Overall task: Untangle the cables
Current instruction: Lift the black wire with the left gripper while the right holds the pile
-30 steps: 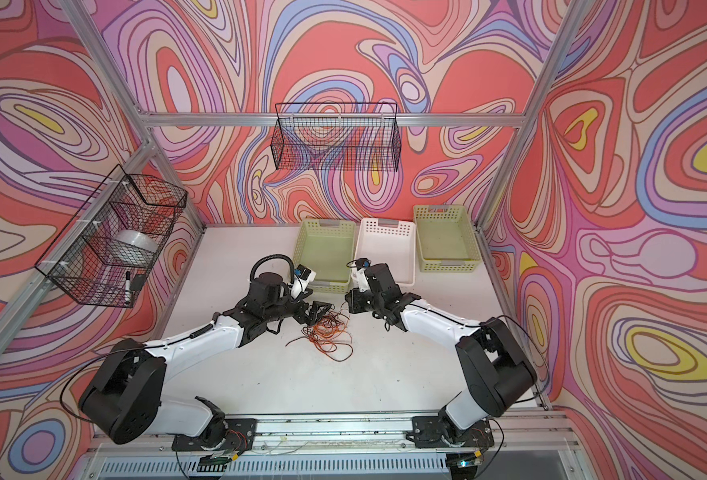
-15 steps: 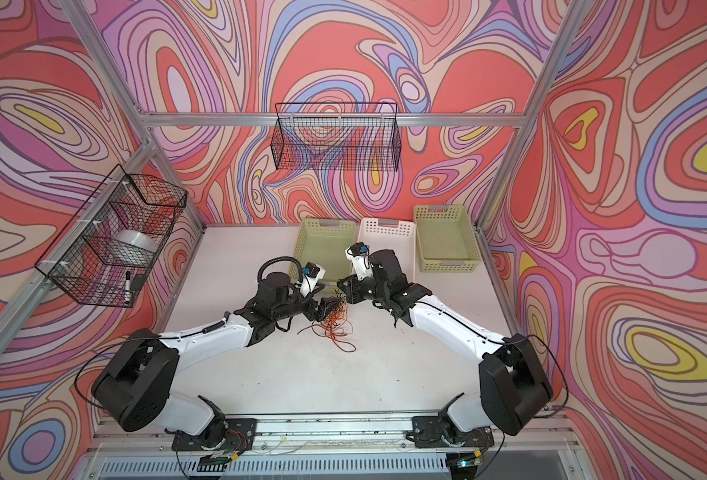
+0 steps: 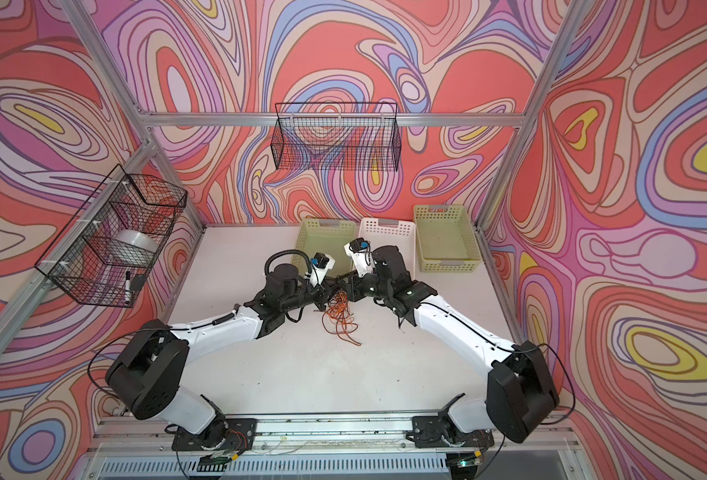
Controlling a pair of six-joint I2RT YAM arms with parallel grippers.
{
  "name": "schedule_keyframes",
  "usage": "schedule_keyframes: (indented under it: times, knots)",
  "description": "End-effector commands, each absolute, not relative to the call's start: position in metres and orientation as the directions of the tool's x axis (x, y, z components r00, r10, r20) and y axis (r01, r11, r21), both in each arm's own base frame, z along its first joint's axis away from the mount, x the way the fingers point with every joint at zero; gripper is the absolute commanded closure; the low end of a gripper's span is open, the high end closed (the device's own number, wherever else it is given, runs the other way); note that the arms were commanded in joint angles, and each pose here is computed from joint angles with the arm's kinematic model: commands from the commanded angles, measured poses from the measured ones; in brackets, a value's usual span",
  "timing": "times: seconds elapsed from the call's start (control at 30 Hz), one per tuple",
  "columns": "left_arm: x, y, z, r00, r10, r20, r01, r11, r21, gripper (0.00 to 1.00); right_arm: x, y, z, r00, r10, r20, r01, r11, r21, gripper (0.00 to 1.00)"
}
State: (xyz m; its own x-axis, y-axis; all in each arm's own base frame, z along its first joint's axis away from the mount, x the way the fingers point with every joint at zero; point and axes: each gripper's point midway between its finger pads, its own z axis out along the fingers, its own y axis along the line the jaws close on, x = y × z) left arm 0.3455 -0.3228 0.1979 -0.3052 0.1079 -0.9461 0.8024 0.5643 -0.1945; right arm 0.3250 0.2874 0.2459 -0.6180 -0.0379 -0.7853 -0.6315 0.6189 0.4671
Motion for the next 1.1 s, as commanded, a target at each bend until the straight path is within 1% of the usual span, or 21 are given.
schedule_keyframes:
  times: [0.0, 0.07, 0.2, 0.3, 0.4, 0.5, 0.57, 0.6, 0.67, 0.73, 0.8, 0.83, 0.87, 1.07]
  knots:
    - [0.346, -0.328, 0.229, -0.265, 0.049, -0.963, 0.818, 0.540, -0.198, 1.00, 0.322, 0.278, 0.271, -0.526, -0.026, -0.850, -0.662, 0.640, 0.390, 0.70]
    - [0.343, -0.327, 0.239, -0.259, 0.034, -0.965, 0.820, 0.535, -0.201, 1.00, 0.323, 0.264, 0.265, -0.501, -0.021, -0.865, -0.632, 0.692, 0.349, 0.56]
    - [0.337, -0.328, 0.253, -0.264, 0.022, -0.964, 0.828, 0.519, -0.215, 1.00, 0.317, 0.242, 0.252, -0.446, 0.024, -0.894, -0.589, 0.745, 0.314, 0.34]
    - [0.335, -0.330, 0.262, -0.269, 0.014, -0.963, 0.832, 0.507, -0.225, 1.00, 0.312, 0.241, 0.239, -0.454, 0.050, -0.890, -0.590, 0.731, 0.343, 0.33]
    - [0.332, -0.333, 0.270, -0.271, 0.012, -0.962, 0.839, 0.494, -0.230, 1.00, 0.309, 0.254, 0.230, -0.498, 0.061, -0.865, -0.613, 0.681, 0.401, 0.34]
    - [0.326, -0.337, 0.274, -0.275, 0.022, -0.961, 0.849, 0.474, -0.232, 1.00, 0.314, 0.261, 0.223, -0.523, 0.090, -0.847, -0.604, 0.662, 0.443, 0.38]
    - [0.321, -0.341, 0.280, -0.269, 0.023, -0.963, 0.860, 0.456, -0.230, 1.00, 0.317, 0.263, 0.217, -0.541, 0.103, -0.835, -0.589, 0.662, 0.463, 0.43]
    - [0.319, -0.341, 0.283, -0.267, 0.022, -0.963, 0.862, 0.452, -0.229, 1.00, 0.318, 0.264, 0.214, -0.548, 0.106, -0.830, -0.583, 0.663, 0.470, 0.48]
    - [0.316, -0.342, 0.291, -0.261, 0.022, -0.965, 0.866, 0.447, -0.224, 1.00, 0.321, 0.262, 0.202, -0.571, 0.120, -0.812, -0.555, 0.672, 0.490, 0.66]
    - [0.316, -0.341, 0.301, -0.258, 0.018, -0.966, 0.865, 0.450, -0.222, 1.00, 0.320, 0.261, 0.191, -0.589, 0.135, -0.797, -0.533, 0.676, 0.508, 0.81]
    - [0.317, -0.340, 0.312, -0.268, 0.022, -0.963, 0.857, 0.463, -0.228, 1.00, 0.318, 0.259, 0.179, -0.606, 0.145, -0.782, -0.514, 0.679, 0.524, 0.88]
    - [0.317, -0.340, 0.318, -0.267, 0.029, -0.963, 0.859, 0.461, -0.224, 1.00, 0.317, 0.257, 0.171, -0.614, 0.150, -0.775, -0.504, 0.682, 0.531, 0.91]
    - [0.316, -0.340, 0.324, -0.267, 0.028, -0.963, 0.860, 0.458, -0.225, 1.00, 0.316, 0.257, 0.164, -0.625, 0.150, -0.766, -0.493, 0.684, 0.537, 0.91]
    - [0.313, -0.338, 0.358, -0.227, -0.003, -0.974, 0.871, 0.447, -0.204, 1.00, 0.310, 0.253, 0.125, -0.684, 0.105, -0.721, -0.453, 0.713, 0.534, 0.92]
